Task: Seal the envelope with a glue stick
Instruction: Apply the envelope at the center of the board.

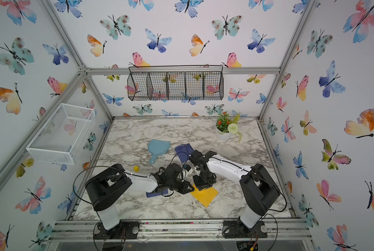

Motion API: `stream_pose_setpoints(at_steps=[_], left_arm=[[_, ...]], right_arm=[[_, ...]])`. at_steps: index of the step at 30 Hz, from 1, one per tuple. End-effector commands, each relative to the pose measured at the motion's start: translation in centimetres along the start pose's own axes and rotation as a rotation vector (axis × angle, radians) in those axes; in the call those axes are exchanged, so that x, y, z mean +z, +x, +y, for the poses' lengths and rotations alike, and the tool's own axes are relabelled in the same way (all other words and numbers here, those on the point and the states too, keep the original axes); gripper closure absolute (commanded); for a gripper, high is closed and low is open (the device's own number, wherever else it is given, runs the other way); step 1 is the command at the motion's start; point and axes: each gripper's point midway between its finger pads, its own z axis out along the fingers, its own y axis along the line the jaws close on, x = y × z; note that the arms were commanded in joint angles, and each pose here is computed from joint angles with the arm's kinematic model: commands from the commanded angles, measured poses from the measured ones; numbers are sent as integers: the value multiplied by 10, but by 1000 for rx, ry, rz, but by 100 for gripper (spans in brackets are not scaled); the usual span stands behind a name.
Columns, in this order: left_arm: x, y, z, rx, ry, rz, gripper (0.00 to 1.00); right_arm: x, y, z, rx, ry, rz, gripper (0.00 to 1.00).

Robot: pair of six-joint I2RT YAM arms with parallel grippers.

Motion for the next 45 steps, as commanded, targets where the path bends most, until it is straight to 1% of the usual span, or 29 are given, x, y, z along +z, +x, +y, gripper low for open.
stream_pose_setpoints(at_steps=[1,5,7,8,9,12,14,16,19,21,23,28,31,35,37,41,43,45], left_arm=[[7,14,13,-14,-48,52,100],[6,14,13,-13,-50,50,100],[6,15,13,-14,-50,51,100],[5,15,13,-12,-50,51,100],[5,15,13,-13,-51,51,100],[6,14,12,-12,-50,50,100],[6,14,12,-12,-50,50,100],[6,14,12,-12,-49,50,100],[6,14,13,-13,-50,53,100],[6,14,13,-13,-50,53,100],[7,14,13,-14,-49,55,100],[6,14,12,-12,-49,53,100],[7,14,12,-11,-50,56,100],[6,14,13,-9,-54,54,100],[5,13,13,-5,-67,53,100],[-2,9,20,15,-134,46,100],[-7,6,24,33,-184,44,100],[-12,4,26,46,-223,38,100]], right_arm=[[24,18,-10,1,39,102,98],[25,9,-47,33,259,64,98],[22,5,-59,46,331,41,98],[20,4,-61,47,343,32,98],[19,4,-60,51,341,28,98],[20,6,-47,44,262,39,98],[22,11,-33,26,176,62,98],[23,15,-12,8,53,83,98],[22,15,3,-2,-32,86,98],[23,12,0,-3,-18,77,98],[27,11,-8,3,27,77,98],[29,4,-48,39,263,40,98],[25,3,-61,44,342,28,98],[19,-1,-49,41,279,4,98],[7,-10,-39,45,230,-46,98],[-38,-38,-29,94,110,-192,98],[-63,-51,-34,125,83,-276,98],[-82,-59,-41,156,52,-334,98]])
